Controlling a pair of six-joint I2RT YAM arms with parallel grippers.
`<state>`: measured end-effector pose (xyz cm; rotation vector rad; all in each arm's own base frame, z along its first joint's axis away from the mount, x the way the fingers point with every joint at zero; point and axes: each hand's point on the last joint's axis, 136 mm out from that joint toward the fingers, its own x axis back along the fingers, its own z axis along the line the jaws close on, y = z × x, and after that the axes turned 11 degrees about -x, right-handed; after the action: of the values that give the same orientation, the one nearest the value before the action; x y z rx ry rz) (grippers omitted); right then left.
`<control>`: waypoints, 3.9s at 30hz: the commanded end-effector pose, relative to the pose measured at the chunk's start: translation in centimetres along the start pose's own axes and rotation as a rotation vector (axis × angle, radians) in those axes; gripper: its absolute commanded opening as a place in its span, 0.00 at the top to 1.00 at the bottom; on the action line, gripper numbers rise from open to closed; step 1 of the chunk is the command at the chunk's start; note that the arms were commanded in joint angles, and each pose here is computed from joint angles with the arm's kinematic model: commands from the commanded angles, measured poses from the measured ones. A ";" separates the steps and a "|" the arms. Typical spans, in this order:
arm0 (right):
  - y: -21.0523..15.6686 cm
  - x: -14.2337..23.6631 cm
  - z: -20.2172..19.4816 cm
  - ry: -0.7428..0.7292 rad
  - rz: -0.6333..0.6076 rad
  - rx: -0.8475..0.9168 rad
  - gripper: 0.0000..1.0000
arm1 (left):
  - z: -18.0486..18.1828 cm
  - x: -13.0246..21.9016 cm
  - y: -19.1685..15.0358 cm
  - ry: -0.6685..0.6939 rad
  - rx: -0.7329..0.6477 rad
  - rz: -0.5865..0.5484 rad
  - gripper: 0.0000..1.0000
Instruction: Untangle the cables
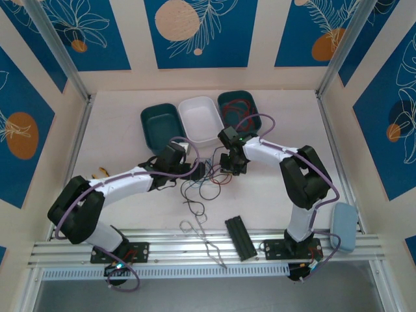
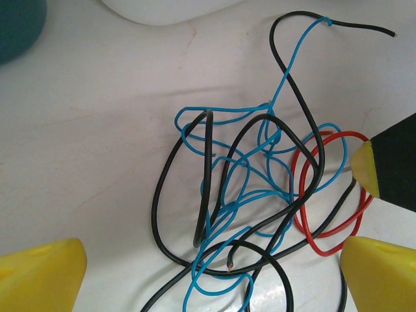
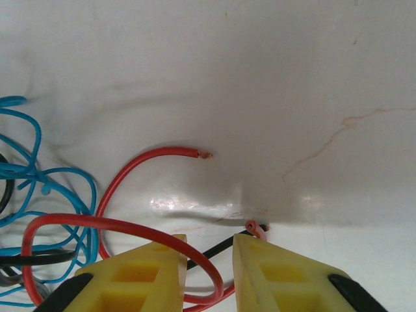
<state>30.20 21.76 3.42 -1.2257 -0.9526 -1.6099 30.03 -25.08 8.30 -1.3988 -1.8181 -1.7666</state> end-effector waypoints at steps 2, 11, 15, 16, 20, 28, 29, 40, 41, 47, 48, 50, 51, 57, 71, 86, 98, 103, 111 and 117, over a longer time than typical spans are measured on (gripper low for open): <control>0.2 0.5 1.6 0.046 -0.012 0.025 0.80 | -0.5 -0.9 -0.2 -0.013 -0.017 0.015 0.00; 0.6 4.2 3.4 0.101 -0.126 0.092 0.99 | -1.4 -3.1 -0.7 -0.006 -0.056 0.062 0.00; 0.6 7.1 3.8 0.132 -0.199 0.124 1.00 | -1.5 -4.0 -1.2 0.014 -0.079 0.093 0.03; 0.6 8.0 4.0 0.146 -0.216 0.134 1.00 | -1.5 -4.3 -1.4 0.019 -0.080 0.103 0.05; 0.3 10.7 4.4 0.185 -0.271 0.164 1.00 | -1.4 -5.0 -2.2 0.030 -0.075 0.134 0.16; 0.5 16.1 5.1 0.267 -0.364 0.191 1.00 | -0.7 -5.3 -3.3 0.056 -0.068 0.163 0.41; 0.5 16.7 5.1 0.271 -0.375 0.192 1.00 | -0.7 -5.3 -3.5 0.057 -0.069 0.167 0.45; 1.7 23.0 4.1 0.305 -0.514 0.185 1.00 | 0.4 -5.2 -6.0 0.078 -0.074 0.218 0.65; 1.8 23.5 3.9 0.307 -0.524 0.185 1.00 | 0.5 -5.2 -6.1 0.081 -0.074 0.220 0.65; 2.5 27.3 2.5 0.321 -0.616 0.167 1.00 | 0.7 -5.2 -6.3 0.088 -0.076 0.225 0.68; 2.7 28.0 2.2 0.322 -0.634 0.164 1.00 | 0.7 -5.2 -6.4 0.090 -0.077 0.225 0.68; 3.1 29.6 1.7 0.331 -0.674 0.156 1.00 | 0.7 -5.3 -6.4 0.089 -0.076 0.226 0.69; 3.2 30.3 1.4 0.335 -0.692 0.151 1.00 | 0.7 -5.3 -6.3 0.089 -0.075 0.225 0.69; 4.6 33.3 0.1 0.357 -0.764 0.118 1.00 | 0.7 -5.3 -6.4 0.086 -0.075 0.227 0.67; 13.9 30.6 0.9 0.349 -0.698 0.046 1.00 | -0.7 -1.0 -1.5 0.065 -0.080 0.094 0.23; 25.4 20.4 2.7 0.301 -0.554 -0.038 1.00 | 0.1 5.1 1.9 0.131 -0.077 -0.052 0.00; 29.4 10.0 3.6 0.226 -0.375 -0.042 1.00 | 1.5 7.1 2.1 0.197 -0.073 -0.101 0.00; 29.5 7.4 3.1 0.199 -0.338 -0.041 0.94 | 1.6 7.2 2.0 0.195 -0.069 -0.105 0.00; 28.9 7.3 1.8 0.135 -0.325 -0.025 0.66 | 1.7 7.5 2.0 0.201 -0.063 -0.109 0.00; 27.9 10.8 1.8 0.134 -0.373 -0.003 0.54 | 1.7 7.3 1.6 0.200 -0.070 -0.071 0.02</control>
<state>56.66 12.64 11.30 -1.0314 -1.0845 -1.9190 28.65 -21.28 14.68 -1.1449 -1.7862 -1.9491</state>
